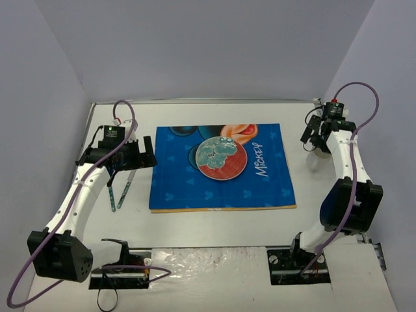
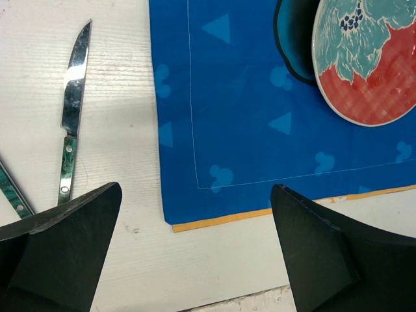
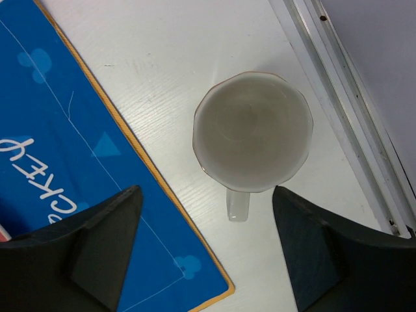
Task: Set the dinner table for one person
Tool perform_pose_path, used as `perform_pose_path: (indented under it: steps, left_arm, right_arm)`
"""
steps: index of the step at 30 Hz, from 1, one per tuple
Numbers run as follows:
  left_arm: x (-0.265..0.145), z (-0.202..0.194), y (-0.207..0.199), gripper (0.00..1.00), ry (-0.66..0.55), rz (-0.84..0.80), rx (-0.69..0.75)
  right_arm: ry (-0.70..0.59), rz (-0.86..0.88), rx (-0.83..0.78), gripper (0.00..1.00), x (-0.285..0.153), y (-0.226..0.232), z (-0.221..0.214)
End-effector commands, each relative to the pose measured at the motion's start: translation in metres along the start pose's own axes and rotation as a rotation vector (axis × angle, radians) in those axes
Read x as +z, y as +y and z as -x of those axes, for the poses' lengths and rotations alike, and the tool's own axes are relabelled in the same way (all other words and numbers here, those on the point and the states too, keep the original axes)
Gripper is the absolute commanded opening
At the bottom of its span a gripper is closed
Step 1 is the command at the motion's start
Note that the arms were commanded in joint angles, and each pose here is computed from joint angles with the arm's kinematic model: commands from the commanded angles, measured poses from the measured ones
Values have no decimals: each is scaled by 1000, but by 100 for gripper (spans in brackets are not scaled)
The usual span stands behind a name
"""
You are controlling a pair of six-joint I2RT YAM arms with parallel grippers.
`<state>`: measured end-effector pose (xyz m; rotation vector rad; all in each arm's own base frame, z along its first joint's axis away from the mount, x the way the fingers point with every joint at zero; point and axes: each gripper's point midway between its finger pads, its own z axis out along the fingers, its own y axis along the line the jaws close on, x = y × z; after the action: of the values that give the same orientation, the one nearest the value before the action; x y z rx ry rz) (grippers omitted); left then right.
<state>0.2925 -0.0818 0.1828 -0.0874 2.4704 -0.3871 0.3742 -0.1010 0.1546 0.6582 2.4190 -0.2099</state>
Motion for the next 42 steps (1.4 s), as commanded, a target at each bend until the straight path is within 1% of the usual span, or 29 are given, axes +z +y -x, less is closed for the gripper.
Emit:
perform_pose_path:
  steps: [1,5,10,19,23,29,31,32,36,39,42]
  left_arm:
    - [-1,9,-9,97,-37,-45,21]
    - [-2,9,-9,97,-38,-43,22]
    - [-3,4,-7,97,-33,-39,21]
    - [-3,1,-5,97,-32,-30,23]
    - [-3,1,-4,97,-34,-28,27]
    - [-2,1,-4,97,-33,-28,26]
    - [-1,2,-4,97,-31,-30,24]
    - [-1,2,-5,97,-31,-32,25]
    - [0,4,-6,97,-32,-38,25]
    - [1,4,-7,97,-27,-45,23]
    - [3,2,-8,97,-18,-51,19]
  right_arm:
    - [36,-4,11,71,16,2,-9]
    - [44,-1,12,64,27,6,-8]
    - [43,-18,12,60,38,7,-2]
    - [62,-42,14,49,56,7,-4]
    - [60,-57,7,38,60,5,-1]
    - [38,-82,-22,13,55,0,4]
    - [2,-92,-56,2,45,-2,14]
    - [-19,-95,-67,1,39,-1,20]
    - [-88,-86,-178,0,19,10,39]
    - [-165,-38,-321,0,-5,35,62]
    - [-213,41,-458,0,-22,68,76]
